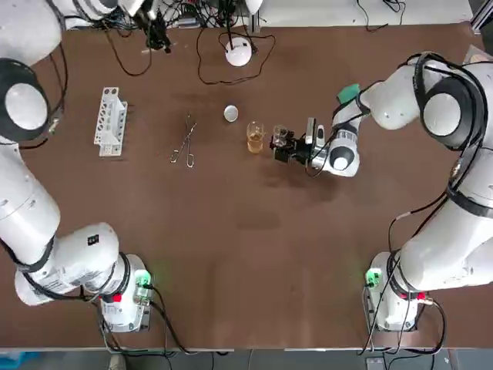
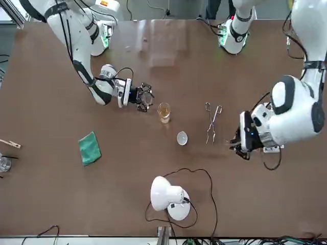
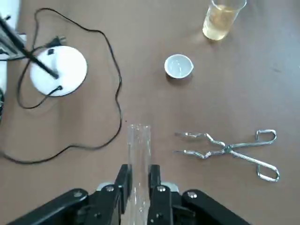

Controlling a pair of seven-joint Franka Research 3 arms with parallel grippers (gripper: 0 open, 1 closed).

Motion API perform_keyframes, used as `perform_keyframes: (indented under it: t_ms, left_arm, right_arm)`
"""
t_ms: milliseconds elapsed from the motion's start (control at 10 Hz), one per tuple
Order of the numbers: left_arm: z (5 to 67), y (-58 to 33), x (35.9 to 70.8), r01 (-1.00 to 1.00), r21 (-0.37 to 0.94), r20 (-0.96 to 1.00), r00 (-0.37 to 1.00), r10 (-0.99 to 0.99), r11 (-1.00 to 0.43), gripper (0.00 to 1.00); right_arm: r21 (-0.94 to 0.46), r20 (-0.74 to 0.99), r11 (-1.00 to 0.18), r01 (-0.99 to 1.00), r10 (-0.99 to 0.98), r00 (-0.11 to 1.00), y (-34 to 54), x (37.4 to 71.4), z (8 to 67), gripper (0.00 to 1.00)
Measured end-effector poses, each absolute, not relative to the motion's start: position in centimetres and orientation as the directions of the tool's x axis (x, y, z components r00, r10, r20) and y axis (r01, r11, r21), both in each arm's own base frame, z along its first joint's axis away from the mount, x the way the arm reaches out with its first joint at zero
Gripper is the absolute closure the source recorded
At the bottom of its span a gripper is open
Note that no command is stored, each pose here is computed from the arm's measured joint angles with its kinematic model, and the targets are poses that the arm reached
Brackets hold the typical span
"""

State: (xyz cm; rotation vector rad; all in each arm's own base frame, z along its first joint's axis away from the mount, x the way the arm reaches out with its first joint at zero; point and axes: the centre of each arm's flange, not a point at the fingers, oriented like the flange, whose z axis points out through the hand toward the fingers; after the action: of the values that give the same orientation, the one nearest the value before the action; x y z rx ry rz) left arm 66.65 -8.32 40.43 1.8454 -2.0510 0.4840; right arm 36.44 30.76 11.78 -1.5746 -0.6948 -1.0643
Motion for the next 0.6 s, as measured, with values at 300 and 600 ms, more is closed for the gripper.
perform_keyframes:
  t_ms: [300,600]
  left_arm:
    - [40.1,1.1,65.6,-0.999,-0.012,0.631,-0.042,-0.775,0.045,0.79]
    - [37.5,9.2,64.1,-0.999,-0.018,0.770,-0.040,-0.636,0.041,0.79]
  right_arm:
    - [-0.476,0.879,-0.274,0.836,-0.113,0.464,33.1,35.9,14.0,0.61]
    - [-0.522,0.853,-0.279,0.806,-0.137,0.504,35.2,35.3,15.6,0.61]
